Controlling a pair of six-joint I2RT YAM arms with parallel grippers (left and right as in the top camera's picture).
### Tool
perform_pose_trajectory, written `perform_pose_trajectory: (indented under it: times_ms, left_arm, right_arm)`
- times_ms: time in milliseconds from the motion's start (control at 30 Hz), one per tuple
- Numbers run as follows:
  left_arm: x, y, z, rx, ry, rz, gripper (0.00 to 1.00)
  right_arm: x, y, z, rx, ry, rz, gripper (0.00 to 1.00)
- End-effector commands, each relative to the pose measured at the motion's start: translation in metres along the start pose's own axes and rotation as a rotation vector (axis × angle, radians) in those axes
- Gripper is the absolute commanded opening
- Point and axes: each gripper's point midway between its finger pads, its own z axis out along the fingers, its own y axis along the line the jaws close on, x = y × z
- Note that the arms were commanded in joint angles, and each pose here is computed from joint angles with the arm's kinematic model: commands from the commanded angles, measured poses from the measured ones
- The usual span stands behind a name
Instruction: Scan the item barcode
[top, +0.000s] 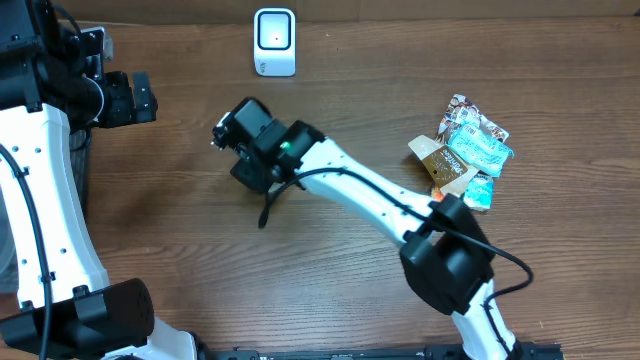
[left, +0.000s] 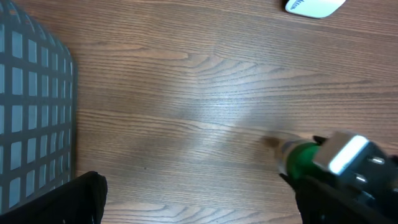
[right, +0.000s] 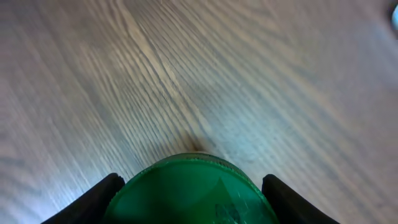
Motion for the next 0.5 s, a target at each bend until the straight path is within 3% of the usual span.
perform_pose_trajectory:
  times_ms: [0,333,467]
  left_arm:
    - [0.0,-0.001,0.001,0.008,0.0,0.021,1.0]
    - [0.0,-0.001,0.001,0.008,0.0,0.022,1.0]
    - [0.0,-0.001,0.001,0.008,0.0,0.021,1.0]
  right_arm:
    - [-0.009,-0.003,-0.028,-0.072,-0.056,-0.143,0.56]
    - [0.038,-0.008,-0.05,-0.446,-0.063,-0.322,0.56]
    - [0.044,-0.017,-0.057,-0.494,-0.124,-0.427,0.62]
